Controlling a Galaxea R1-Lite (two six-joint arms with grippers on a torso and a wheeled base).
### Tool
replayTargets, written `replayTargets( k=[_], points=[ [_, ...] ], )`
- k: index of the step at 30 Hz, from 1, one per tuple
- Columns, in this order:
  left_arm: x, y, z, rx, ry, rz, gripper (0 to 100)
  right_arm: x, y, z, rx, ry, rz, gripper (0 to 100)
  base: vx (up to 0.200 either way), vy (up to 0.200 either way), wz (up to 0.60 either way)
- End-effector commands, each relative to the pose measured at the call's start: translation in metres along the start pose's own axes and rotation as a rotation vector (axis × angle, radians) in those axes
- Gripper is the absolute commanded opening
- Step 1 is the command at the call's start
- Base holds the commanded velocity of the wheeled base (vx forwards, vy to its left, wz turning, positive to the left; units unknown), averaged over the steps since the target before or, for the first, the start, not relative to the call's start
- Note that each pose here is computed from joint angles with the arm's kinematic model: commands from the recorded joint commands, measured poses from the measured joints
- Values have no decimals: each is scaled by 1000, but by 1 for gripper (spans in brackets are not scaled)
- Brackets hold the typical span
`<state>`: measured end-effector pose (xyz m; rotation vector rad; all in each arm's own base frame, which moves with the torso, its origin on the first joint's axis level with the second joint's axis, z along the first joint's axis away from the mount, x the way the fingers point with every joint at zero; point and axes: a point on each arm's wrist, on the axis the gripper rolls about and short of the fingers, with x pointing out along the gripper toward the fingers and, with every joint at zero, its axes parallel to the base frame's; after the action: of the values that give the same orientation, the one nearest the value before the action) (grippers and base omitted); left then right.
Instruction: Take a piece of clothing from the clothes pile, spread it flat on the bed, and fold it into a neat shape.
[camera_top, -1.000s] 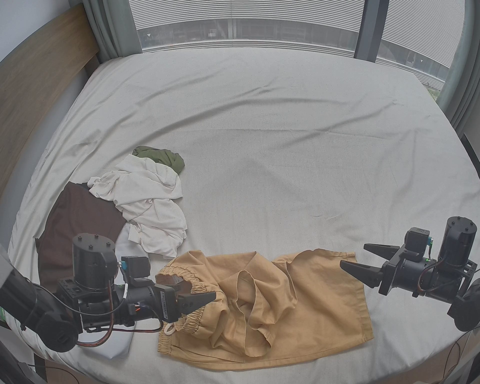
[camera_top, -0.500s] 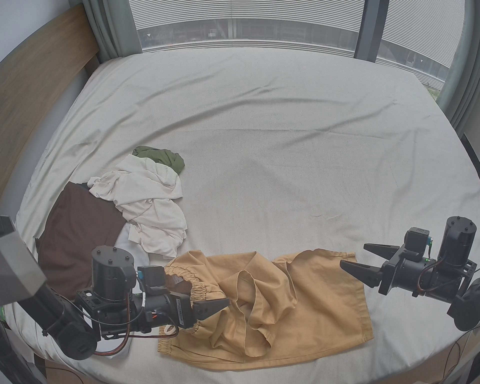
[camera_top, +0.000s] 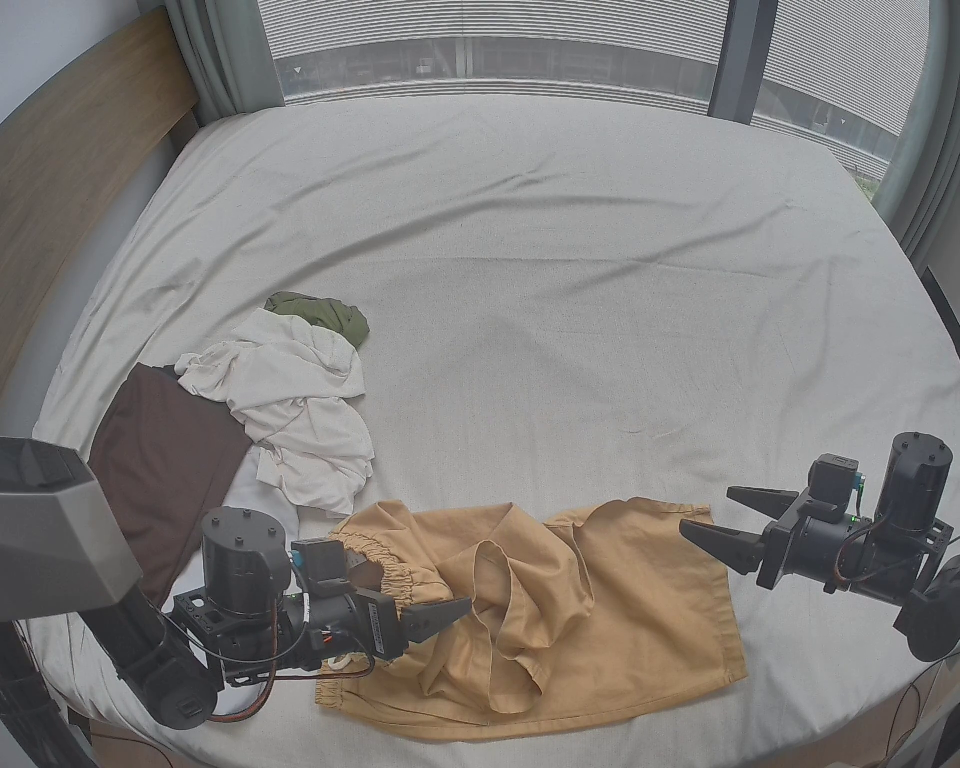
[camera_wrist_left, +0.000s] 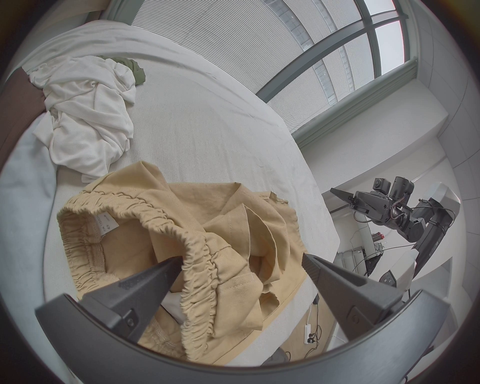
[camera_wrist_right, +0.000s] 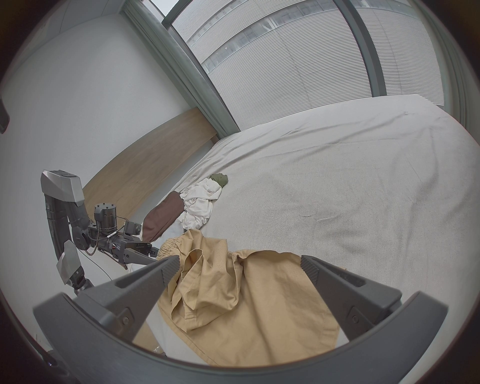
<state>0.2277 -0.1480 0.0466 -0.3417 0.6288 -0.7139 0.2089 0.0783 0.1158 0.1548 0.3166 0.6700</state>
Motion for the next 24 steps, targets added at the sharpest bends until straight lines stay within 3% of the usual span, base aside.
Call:
replayTargets(
  k=[1,10,16,24],
  points=[
    [6,5,-8,-9,24,17,0,0,0,0,1,2,0,100,0,0,0],
    [12,7,-4,4,-42,22,0,0,0,0,1,2,0,100,0,0,0],
    [9,-1,15,32,-224,-48,0,0,1,-1,-2,3,3,100,0,0,0],
    [8,-2,19,47,-246,-57,0,1,1,-1,-1,5,4,100,0,0,0]
  ],
)
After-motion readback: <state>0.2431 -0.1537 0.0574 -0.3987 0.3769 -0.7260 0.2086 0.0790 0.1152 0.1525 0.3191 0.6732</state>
